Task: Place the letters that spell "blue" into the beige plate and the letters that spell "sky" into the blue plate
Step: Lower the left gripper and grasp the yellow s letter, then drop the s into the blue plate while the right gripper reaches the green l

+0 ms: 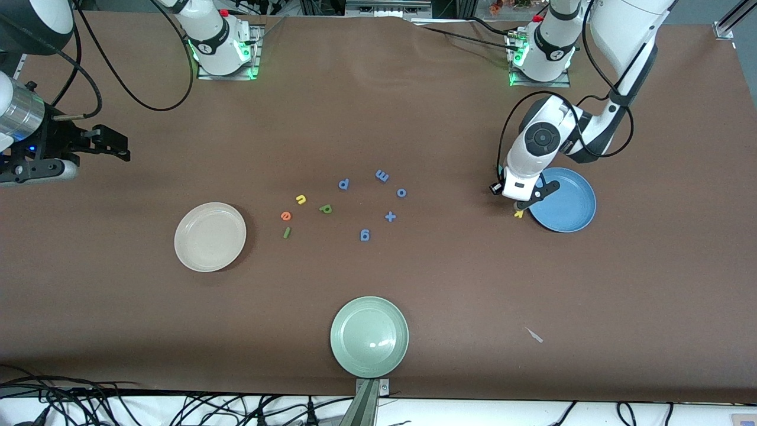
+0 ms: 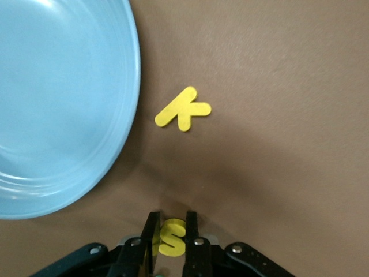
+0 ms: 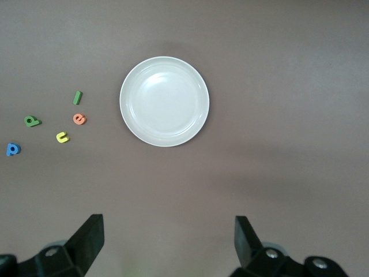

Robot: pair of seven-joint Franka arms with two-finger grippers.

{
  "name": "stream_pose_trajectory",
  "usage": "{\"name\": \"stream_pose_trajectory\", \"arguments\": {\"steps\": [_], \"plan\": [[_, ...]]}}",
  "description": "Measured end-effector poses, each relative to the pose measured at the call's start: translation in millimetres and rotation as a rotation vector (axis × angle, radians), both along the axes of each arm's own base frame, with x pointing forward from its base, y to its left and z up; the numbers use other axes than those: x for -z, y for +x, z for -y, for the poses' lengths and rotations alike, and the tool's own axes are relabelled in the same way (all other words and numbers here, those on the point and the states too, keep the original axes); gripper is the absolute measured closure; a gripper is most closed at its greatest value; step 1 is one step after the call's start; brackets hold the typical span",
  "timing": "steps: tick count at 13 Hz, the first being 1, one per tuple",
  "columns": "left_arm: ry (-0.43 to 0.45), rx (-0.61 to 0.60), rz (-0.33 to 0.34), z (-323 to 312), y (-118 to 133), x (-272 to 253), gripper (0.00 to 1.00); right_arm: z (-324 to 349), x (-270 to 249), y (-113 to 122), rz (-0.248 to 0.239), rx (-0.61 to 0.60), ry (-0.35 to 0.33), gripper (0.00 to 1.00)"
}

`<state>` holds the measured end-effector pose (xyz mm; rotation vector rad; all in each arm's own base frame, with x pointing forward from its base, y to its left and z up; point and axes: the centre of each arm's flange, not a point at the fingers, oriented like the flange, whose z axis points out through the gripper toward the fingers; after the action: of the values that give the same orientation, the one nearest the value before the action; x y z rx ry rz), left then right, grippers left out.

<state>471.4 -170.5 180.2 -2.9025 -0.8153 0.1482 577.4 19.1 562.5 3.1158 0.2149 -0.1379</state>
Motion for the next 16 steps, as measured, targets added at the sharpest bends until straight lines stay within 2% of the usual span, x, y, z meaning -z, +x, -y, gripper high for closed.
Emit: {"name": "stream_pose_trajectory", "arguments": {"steps": [2, 4, 7, 10, 13, 15, 16], "plan": [[0.024, -0.029, -0.057, 4, 24, -27, 0.78, 0, 1, 0, -0.001, 0.0, 0.0, 0.0], [-0.006, -0.024, -0.108, -1, 52, -64, 0.78, 0, 1, 1, -0.001, 0.0, 0.0, 0.0], [-0.048, 0.044, -0.113, -70, 76, -91, 0.78, 0, 4, 2, -0.003, -0.001, 0.0, 0.0], [-0.057, 0.069, -0.119, -121, 73, -72, 0.78, -3, 19, 9, -0.001, 0.001, 0.018, 0.0], [-0.068, 0.062, -0.1, -137, 60, -44, 0.78, -20, 60, 19, 0.005, 0.031, 0.066, 0.0], [-0.075, 0.068, -0.094, -133, 55, -37, 0.74, -53, 93, 25, 0.013, 0.052, 0.064, 0.0], [-0.076, 0.07, -0.094, -132, 54, -36, 0.65, -72, 110, 28, 0.017, 0.063, 0.061, 0.0]]}}
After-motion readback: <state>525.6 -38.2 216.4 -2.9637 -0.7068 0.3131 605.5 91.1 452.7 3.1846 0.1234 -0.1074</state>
